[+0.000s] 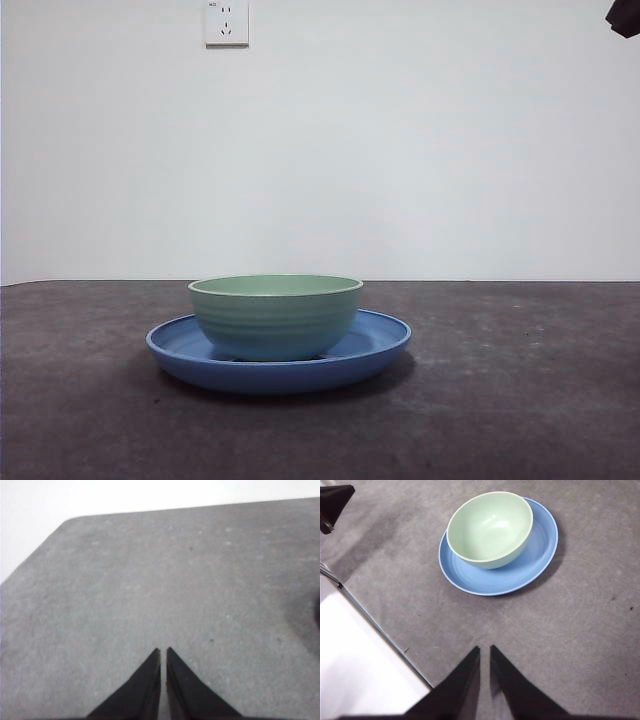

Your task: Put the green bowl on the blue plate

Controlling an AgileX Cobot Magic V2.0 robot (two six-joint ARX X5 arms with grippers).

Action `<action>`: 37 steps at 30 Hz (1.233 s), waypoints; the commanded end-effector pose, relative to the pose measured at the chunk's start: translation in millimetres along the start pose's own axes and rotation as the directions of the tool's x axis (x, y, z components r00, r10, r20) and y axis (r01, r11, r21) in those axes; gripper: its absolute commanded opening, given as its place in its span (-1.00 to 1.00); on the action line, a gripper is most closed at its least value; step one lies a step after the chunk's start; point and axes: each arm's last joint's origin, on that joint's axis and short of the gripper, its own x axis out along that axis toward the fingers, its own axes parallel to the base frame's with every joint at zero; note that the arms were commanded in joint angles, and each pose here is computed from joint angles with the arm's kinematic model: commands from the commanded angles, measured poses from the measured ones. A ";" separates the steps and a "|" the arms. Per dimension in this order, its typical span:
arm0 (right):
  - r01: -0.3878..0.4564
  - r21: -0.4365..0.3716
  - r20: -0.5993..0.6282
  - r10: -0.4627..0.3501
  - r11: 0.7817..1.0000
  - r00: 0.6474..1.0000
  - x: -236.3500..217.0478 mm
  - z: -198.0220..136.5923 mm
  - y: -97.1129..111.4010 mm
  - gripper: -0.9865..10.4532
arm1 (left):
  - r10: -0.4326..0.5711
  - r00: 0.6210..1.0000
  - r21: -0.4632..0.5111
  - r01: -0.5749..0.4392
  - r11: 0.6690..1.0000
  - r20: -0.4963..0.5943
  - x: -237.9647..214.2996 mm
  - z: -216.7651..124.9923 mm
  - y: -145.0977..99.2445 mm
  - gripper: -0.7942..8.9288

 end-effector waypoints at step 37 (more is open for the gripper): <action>0.126 0.018 0.258 -0.126 0.992 0.958 -22.5 -9.0 -15.0 -0.78 | 0.011 1.000 0.017 -0.012 1.000 0.026 -1.0 -3.8 0.2 -0.79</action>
